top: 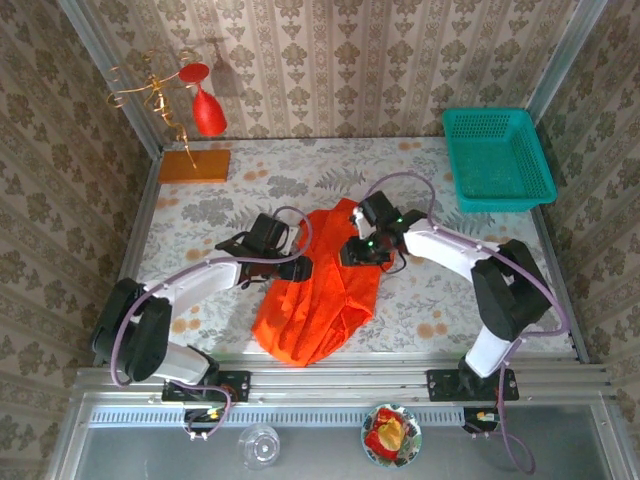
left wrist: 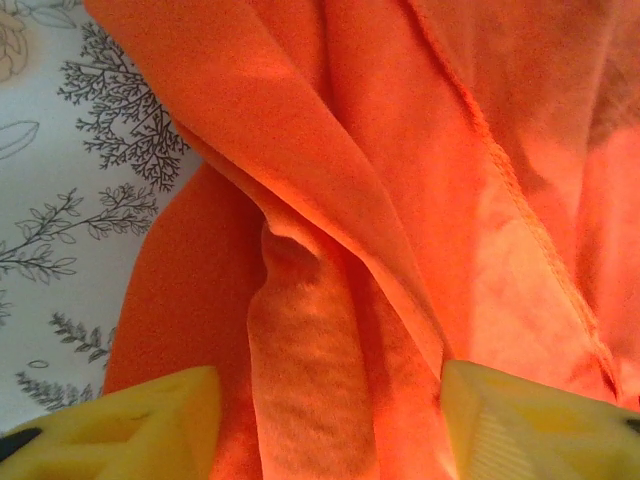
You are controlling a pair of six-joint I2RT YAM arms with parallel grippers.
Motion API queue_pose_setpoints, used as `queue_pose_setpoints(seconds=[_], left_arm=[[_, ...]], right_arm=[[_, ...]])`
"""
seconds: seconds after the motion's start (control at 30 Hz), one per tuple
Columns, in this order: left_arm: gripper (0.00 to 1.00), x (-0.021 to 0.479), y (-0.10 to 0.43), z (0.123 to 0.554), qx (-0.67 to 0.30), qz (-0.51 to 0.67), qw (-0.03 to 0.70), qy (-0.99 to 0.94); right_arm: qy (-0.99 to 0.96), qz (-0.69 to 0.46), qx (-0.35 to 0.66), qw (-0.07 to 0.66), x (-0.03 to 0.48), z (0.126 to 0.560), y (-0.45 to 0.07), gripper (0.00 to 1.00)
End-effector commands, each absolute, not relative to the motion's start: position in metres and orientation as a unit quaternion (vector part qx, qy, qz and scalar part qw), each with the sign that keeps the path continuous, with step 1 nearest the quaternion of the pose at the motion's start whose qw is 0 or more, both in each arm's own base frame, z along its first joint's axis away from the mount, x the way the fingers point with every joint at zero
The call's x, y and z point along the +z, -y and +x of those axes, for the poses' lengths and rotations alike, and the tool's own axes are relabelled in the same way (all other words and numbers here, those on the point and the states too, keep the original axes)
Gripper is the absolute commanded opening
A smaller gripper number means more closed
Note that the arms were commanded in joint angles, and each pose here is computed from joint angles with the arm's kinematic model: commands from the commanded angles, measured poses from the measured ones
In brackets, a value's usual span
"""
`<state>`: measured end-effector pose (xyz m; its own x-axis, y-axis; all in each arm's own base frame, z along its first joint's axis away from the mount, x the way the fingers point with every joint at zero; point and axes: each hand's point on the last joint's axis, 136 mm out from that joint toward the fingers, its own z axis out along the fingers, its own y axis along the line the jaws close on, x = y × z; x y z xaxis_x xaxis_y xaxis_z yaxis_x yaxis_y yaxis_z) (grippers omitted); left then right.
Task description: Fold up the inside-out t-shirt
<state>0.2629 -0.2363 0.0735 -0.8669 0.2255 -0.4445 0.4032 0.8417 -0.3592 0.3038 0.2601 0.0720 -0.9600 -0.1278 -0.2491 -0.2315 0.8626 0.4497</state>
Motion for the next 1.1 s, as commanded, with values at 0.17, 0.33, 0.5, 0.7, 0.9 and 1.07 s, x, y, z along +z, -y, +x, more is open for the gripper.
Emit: queue_pose_setpoints(seconds=[0.17,0.33,0.5,0.7,0.9,1.07], left_arm=[[0.23,0.087,0.257,0.292,-0.247,0.152,0.23,-0.929],[0.0,0.123,0.251,0.314,-0.25,0.153,0.27,-0.917],[0.0,0.195,0.241,0.344,-0.262,0.161,0.336,-0.89],[0.0,0.307,0.239,0.364,-0.273,0.205,0.42,-0.841],[0.0,0.396,0.237,0.349,-0.283,0.241,0.496,-0.784],[0.0,0.411,0.234,0.326,-0.306,0.253,0.505,-0.767]], right_arm=[[-0.962,-0.101,0.244,0.07,0.044,0.294,-0.283,0.31],[-0.96,-0.096,0.246,0.093,0.051,0.302,-0.286,0.0],[-0.947,-0.101,0.258,0.163,0.096,0.326,-0.291,0.0],[-0.92,-0.098,0.262,0.273,0.184,0.374,-0.283,0.0],[-0.885,-0.065,0.251,0.388,0.277,0.408,-0.245,0.0],[-0.862,-0.037,0.238,0.446,0.324,0.403,-0.207,0.0]])
